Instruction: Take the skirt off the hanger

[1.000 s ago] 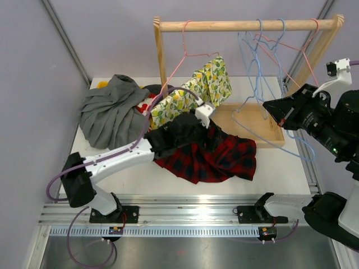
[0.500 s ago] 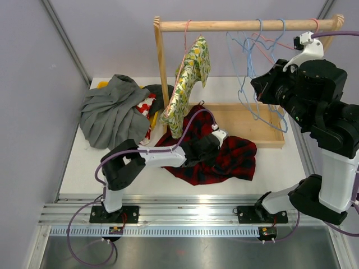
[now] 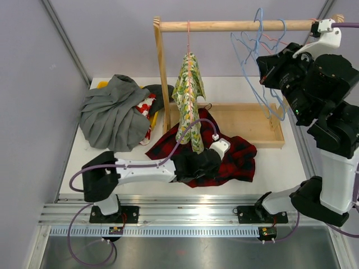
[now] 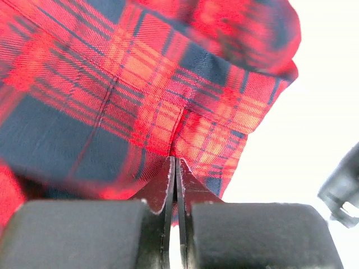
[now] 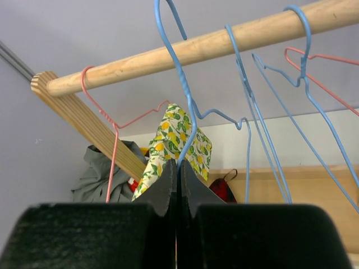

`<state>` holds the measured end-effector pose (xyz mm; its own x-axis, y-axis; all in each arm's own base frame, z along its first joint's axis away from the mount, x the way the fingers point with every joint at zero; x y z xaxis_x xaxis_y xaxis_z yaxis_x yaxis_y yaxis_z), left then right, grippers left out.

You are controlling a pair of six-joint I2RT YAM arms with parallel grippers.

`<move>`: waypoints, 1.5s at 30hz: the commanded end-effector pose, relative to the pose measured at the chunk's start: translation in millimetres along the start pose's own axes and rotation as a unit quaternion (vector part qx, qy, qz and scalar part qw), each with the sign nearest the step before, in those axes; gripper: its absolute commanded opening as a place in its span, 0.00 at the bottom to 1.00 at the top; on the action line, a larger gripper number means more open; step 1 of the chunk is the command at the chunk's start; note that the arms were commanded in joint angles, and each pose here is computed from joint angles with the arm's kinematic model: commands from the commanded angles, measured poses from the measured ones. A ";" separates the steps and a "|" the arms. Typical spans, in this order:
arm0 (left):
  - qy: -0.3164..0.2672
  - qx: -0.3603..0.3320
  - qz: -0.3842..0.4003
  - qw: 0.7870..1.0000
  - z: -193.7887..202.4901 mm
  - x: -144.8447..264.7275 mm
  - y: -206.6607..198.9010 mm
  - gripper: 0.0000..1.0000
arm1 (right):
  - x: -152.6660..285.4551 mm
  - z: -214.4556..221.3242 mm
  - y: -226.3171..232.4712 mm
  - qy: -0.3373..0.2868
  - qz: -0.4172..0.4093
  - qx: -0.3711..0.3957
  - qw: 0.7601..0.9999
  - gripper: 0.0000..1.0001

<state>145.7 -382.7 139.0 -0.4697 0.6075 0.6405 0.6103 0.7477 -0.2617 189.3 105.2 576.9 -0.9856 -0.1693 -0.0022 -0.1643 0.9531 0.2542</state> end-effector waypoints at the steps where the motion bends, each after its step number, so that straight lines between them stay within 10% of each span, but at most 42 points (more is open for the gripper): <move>1: -0.035 -0.008 -0.012 0.999 -4.6 46.2 -22.2 0.00 | -24.5 -6.0 10.5 -0.033 0.010 0.006 0.999 0.00; 12: -0.050 -0.039 -0.151 0.986 16.7 174.4 4.8 0.00 | -62.6 26.8 20.4 -0.002 0.024 0.030 0.999 0.00; 28: -0.194 -0.032 -0.313 0.929 -91.6 321.1 99.2 0.00 | -49.8 49.2 5.1 0.029 0.032 0.019 0.999 0.00; 31: -0.216 -0.040 -0.328 0.919 -121.8 330.7 109.6 0.00 | -42.7 53.0 0.0 0.025 0.033 0.016 0.999 0.39; 32: -0.238 -0.017 -0.331 0.913 -137.4 332.1 115.4 0.00 | -38.3 55.5 -3.6 0.025 0.035 0.017 0.999 0.70; 35: -0.266 -0.021 -0.341 0.901 -173.0 341.5 127.8 0.00 | -32.1 55.4 -8.9 0.018 0.043 0.011 0.999 0.99; 45: -0.330 0.063 -0.467 0.818 -284.0 364.3 232.3 0.00 | -22.1 73.6 -21.9 0.028 0.058 0.020 0.998 0.99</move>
<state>267.6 -78.1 475.4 -0.9448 -0.2374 0.2257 -0.2214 0.9706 0.0940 209.8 110.6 497.8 -0.9878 -0.1085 0.1118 -0.0861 0.9782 0.1887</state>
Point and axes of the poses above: each gripper's point midway between its finger pads, its own x axis back along the fingers, its own y axis along the line the jaws close on, z = x × y, the point moved 7 cm from there along x, back along the fingers, and after that the axes turned 7 degrees about x, right-handed, at the moved point
